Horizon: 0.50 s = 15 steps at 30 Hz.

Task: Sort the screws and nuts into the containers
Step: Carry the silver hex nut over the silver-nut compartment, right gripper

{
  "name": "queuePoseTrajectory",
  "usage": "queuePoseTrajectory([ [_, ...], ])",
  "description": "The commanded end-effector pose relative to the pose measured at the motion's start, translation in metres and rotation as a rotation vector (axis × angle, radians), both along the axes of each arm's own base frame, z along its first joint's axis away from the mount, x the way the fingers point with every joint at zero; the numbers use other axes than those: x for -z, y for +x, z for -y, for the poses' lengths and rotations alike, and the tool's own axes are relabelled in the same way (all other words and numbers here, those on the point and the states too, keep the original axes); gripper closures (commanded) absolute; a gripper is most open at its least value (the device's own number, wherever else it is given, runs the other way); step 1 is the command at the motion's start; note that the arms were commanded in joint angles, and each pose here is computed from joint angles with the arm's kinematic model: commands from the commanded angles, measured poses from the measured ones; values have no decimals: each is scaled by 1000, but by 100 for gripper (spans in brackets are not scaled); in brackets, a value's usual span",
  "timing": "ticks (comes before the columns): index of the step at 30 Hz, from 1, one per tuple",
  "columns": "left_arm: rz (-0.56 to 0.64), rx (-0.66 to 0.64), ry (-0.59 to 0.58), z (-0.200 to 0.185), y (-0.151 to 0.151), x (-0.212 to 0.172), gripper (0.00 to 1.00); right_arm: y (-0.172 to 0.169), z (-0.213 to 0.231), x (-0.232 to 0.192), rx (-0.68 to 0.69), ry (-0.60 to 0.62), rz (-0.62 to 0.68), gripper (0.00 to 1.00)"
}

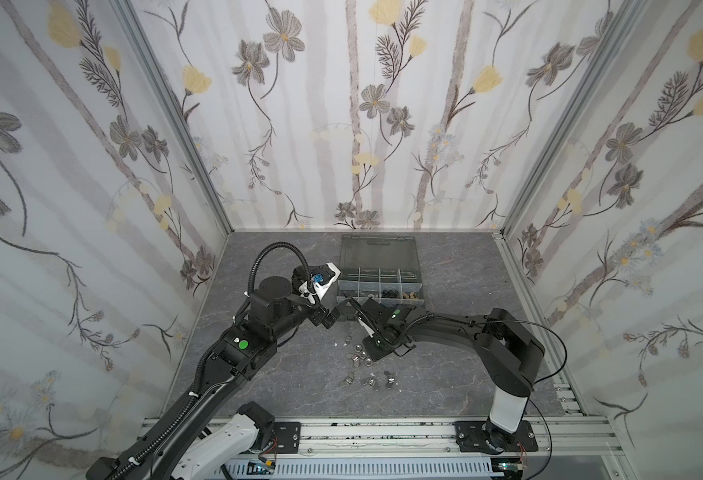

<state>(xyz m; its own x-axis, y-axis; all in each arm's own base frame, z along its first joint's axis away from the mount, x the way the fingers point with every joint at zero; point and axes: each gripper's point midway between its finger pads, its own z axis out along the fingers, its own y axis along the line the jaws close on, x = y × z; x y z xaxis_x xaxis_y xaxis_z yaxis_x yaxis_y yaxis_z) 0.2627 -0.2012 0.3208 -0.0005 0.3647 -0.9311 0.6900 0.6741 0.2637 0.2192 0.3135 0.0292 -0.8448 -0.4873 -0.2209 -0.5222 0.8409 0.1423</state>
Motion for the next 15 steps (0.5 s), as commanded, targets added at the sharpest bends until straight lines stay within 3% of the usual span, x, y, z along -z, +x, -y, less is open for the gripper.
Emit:
queuePoseTrajectory([
  [1,15,-5,0,1,3,-2,0,6,8,-16,28,19,25,91],
  [10,20,-15,9,6,14,1,0,68,58,-99,248,146,171,92],
  [15,34,-56,20,3,25,8,0,106,82,-131,301,136,250,92],
])
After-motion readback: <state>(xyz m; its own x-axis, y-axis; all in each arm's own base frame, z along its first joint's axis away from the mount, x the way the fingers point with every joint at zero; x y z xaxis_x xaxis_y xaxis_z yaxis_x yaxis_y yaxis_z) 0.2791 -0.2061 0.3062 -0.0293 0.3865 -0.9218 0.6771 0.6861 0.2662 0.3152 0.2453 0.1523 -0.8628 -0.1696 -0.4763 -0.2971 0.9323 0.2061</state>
